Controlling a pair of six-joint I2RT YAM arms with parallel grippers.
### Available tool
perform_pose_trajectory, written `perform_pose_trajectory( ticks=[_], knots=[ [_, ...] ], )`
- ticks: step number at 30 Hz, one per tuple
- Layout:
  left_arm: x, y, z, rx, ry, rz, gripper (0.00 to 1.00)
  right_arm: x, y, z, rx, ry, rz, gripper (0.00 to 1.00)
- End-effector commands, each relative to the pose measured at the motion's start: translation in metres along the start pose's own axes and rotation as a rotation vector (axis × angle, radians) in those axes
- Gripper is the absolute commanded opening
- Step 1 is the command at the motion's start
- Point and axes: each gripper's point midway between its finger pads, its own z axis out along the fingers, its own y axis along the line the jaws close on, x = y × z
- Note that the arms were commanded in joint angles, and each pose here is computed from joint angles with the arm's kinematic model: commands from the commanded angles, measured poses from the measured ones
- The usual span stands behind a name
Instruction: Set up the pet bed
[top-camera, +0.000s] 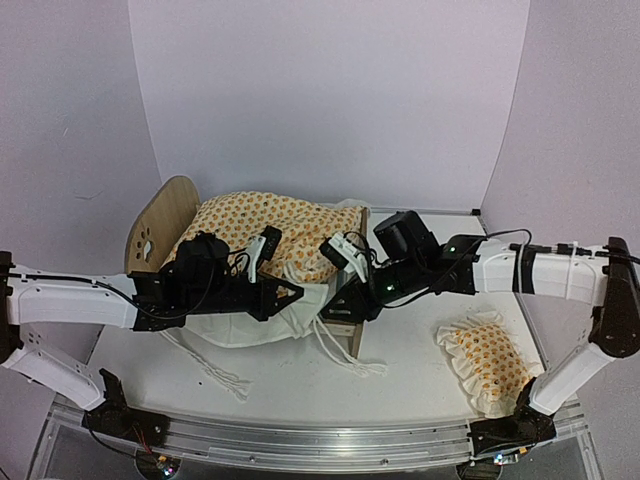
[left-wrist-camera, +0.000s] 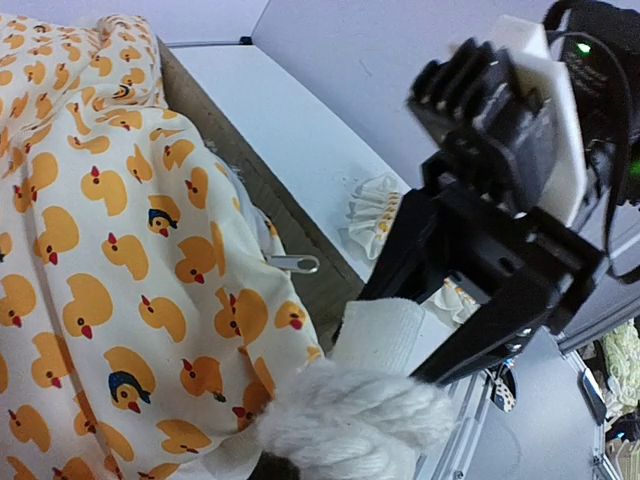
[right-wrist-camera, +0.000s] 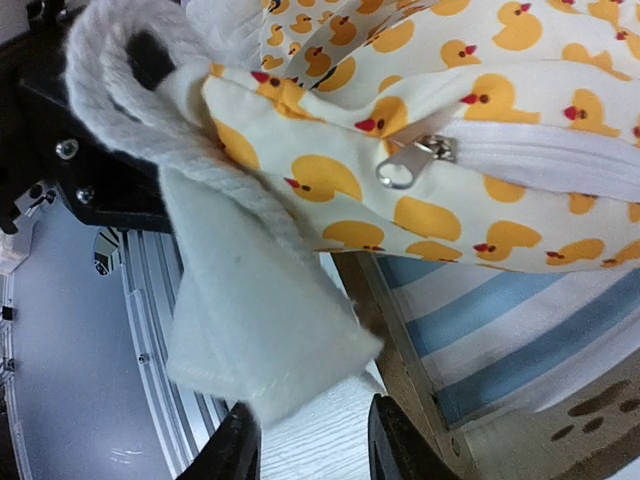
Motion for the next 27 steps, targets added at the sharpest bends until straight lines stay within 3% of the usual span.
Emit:
perform_pose_trajectory(
  ticks=[1,9,11,18,23,27],
  knots=[
    [-0.027,-0.030,-0.008,0.131,-0.077,0.078,0.00,-0.019,0.004,0.010,-0.080,-0.105,-0.044,0.36],
    [-0.031,-0.028,-0.010,0.125,-0.088,0.080,0.00,-0.021,-0.011,0.027,-0.074,-0.127,-0.057,0.34],
    [-0.031,-0.028,-0.011,0.126,-0.089,0.075,0.00,-0.024,-0.009,0.027,-0.091,-0.150,-0.065,0.27],
    [-0.043,-0.013,-0.015,0.058,-0.136,0.037,0.00,-0.010,0.038,0.026,-0.364,-0.135,-0.018,0.26],
    [-0.049,0.000,-0.016,0.005,-0.165,0.014,0.00,-0.004,0.048,0.023,-0.277,-0.148,0.083,0.08],
    [-0.044,0.006,-0.013,0.006,-0.144,0.006,0.00,-0.008,0.072,0.022,-0.274,-0.161,0.161,0.10]
  ],
)
